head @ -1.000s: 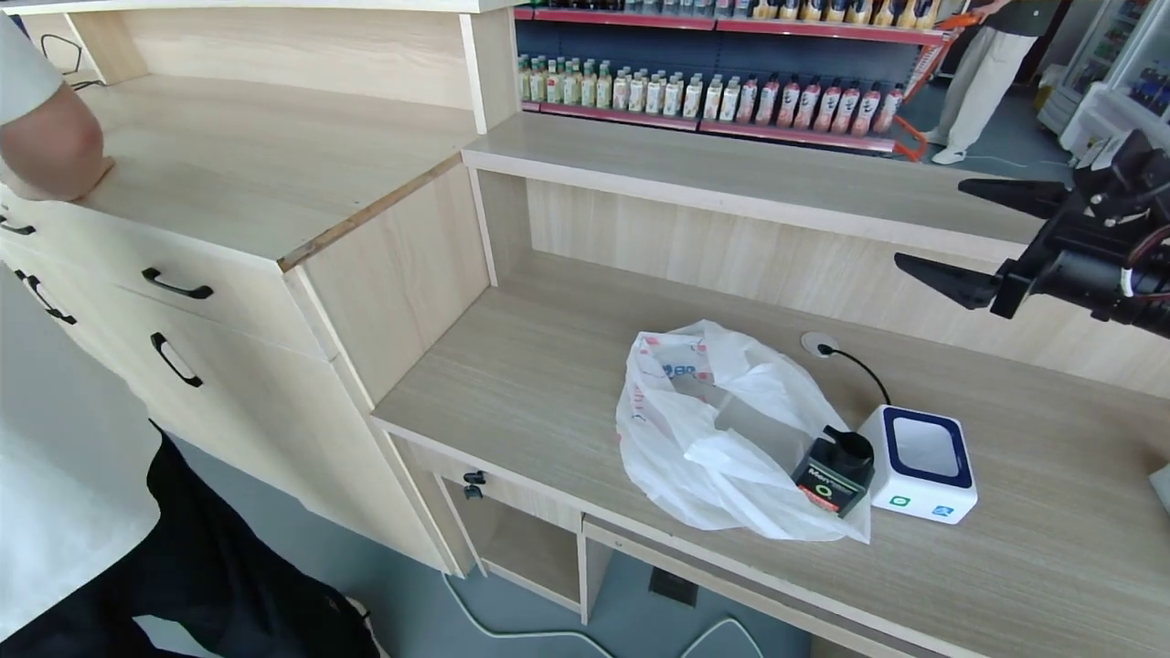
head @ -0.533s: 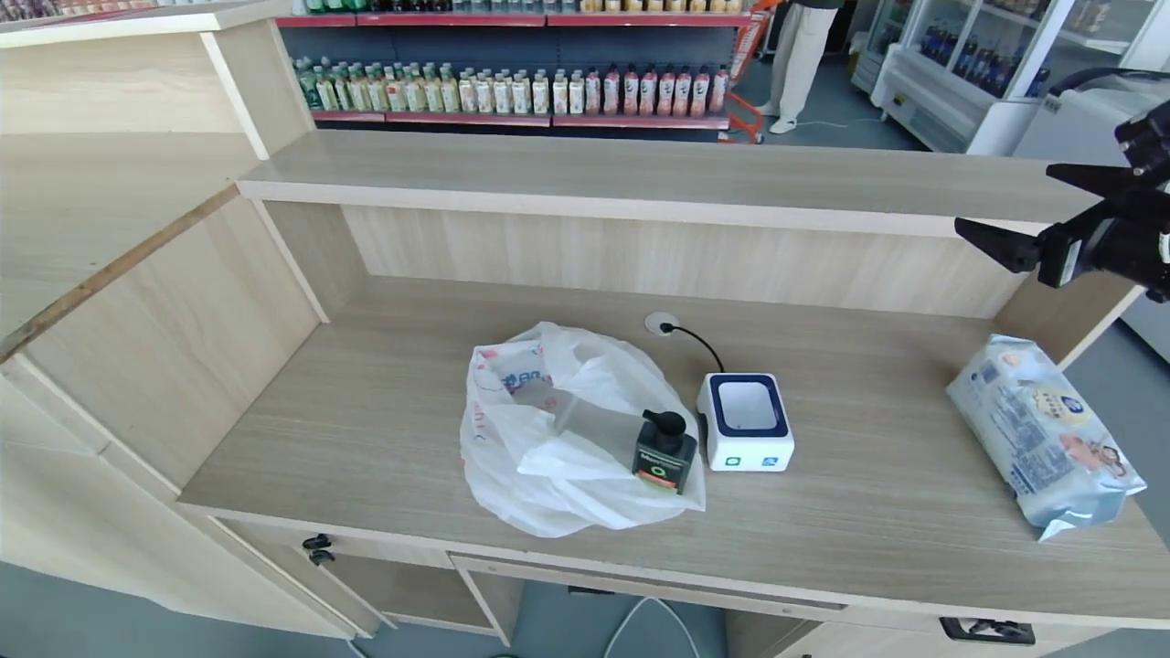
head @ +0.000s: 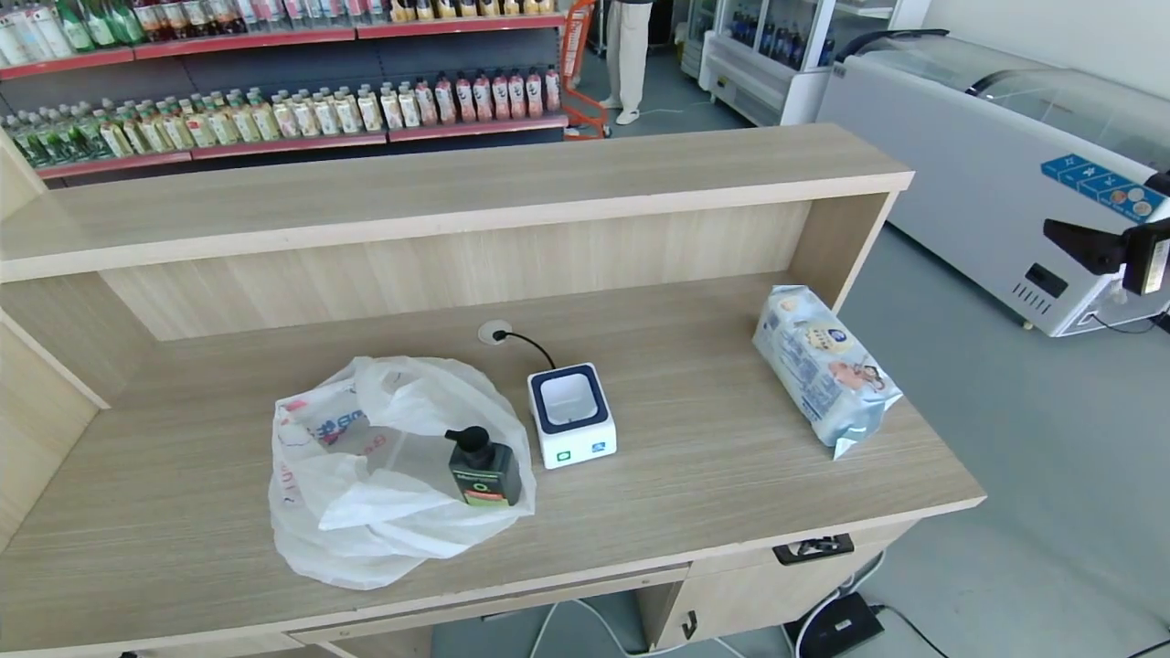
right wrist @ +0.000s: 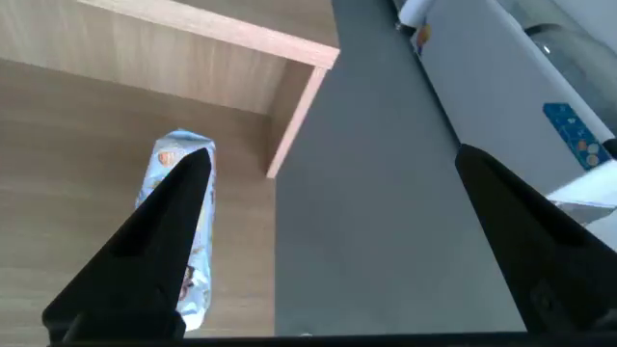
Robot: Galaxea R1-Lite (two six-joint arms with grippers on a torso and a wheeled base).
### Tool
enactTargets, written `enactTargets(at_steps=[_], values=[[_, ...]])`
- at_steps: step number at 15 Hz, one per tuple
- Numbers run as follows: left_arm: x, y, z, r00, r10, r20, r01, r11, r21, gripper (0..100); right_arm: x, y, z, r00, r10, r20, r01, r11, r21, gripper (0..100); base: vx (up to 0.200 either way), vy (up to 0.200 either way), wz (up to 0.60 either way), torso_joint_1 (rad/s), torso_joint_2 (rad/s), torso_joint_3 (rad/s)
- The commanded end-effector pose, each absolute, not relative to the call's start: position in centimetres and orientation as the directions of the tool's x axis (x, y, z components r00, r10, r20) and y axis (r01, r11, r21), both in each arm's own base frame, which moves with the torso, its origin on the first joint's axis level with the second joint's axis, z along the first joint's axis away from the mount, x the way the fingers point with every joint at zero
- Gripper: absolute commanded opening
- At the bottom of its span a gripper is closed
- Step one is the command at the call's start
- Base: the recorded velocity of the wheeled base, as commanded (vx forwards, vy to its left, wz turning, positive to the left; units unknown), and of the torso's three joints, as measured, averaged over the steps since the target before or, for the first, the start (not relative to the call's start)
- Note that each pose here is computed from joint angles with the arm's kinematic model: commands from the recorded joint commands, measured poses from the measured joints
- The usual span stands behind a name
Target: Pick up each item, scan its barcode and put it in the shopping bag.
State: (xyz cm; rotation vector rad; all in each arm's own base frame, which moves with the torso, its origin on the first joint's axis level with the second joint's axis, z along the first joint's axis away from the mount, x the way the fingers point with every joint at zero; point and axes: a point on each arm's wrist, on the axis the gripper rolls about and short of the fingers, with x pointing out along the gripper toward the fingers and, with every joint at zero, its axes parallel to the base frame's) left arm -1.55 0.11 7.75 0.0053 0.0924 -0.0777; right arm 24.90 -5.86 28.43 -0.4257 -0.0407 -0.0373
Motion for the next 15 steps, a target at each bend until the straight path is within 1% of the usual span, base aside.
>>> enactTargets(at_steps=[1,2,3,4,5,6,7,9,10,11,13,15], values=[[-1.5,0.1,7.7,0.993,-0.078,-0.093,0.078,0.997,0.001,100,24.4,-6.9,27.9,0.997,-0.078,-0.001,0.071,0.918,-0.391,100,0.0,0.0,0.0,0.0,0.0,0.0],[-1.5,0.1,7.7,0.993,-0.078,-0.093,0.078,0.997,0.001,100,24.9,-7.9,26.9,0.988,-0.1,-0.116,0.055,0.939,-0.34,100,0.0,0.0,0.0,0.0,0.0,0.0],[-1.5,0.1,7.7,0.993,-0.078,-0.093,0.078,0.997,0.001,100,26.2,-8.3,26.0,0.964,-0.091,-0.25,0.023,0.965,-0.262,100,0.0,0.0,0.0,0.0,0.0,0.0],[-1.5,0.1,7.7,0.993,-0.078,-0.093,0.078,0.997,0.001,100,27.2,-8.7,25.3,0.938,-0.08,-0.338,0.008,0.978,-0.209,100,0.0,0.0,0.0,0.0,0.0,0.0],[-1.5,0.1,7.7,0.993,-0.078,-0.093,0.078,0.997,0.001,100,28.3,-9.0,25.1,0.923,-0.073,-0.378,0.002,0.983,-0.186,100,0.0,0.0,0.0,0.0,0.0,0.0],[-1.5,0.1,7.7,0.993,-0.076,-0.093,0.077,0.997,0.001,100,29.3,-9.4,25.0,0.916,-0.06,-0.396,-0.006,0.987,-0.163,100,0.0,0.0,0.0,0.0,0.0,0.0],[-1.5,0.1,7.7,0.993,-0.078,-0.093,0.078,0.997,0.001,100,31.4,-10.0,24.6,0.912,-0.029,-0.41,-0.028,0.991,-0.131,100,0.0,0.0,0.0,0.0,0.0,0.0],[-1.5,0.1,7.7,0.993,-0.078,-0.093,0.078,0.997,0.003,100,34.4,-10.8,23.8,0.91,-0.013,-0.415,-0.043,0.991,-0.125,100,0.0,0.0,0.0,0.0,0.0,0.0],[-1.5,0.1,7.7,0.993,-0.078,-0.093,0.078,0.997,0.001,100,35.0,-11.0,23.4,0.907,-0.009,-0.421,-0.046,0.992,-0.121,100,0.0,0.0,0.0,0.0,0.0,0.0],[-1.5,0.1,7.7,0.993,-0.078,-0.093,0.078,0.997,0.001,100,36.3,-10.8,22.4,0.9,0.059,-0.431,-0.109,0.99,-0.091,100,0.0,0.0,0.0,0.0,0.0,0.0],[-1.5,0.1,7.7,0.993,-0.078,-0.093,0.078,0.997,0.001,100,36.8,-10.3,21.7,0.883,0.198,-0.426,-0.231,0.973,-0.026,100,0.0,0.0,0.0,0.0,0.0,0.0],[-1.5,0.1,7.7,0.993,-0.078,-0.093,0.078,0.997,0.003,100,36.7,-9.3,21.1,0.84,0.279,-0.466,-0.298,0.954,0.035,100,0.0,0.0,0.0,0.0,0.0,0.0]])
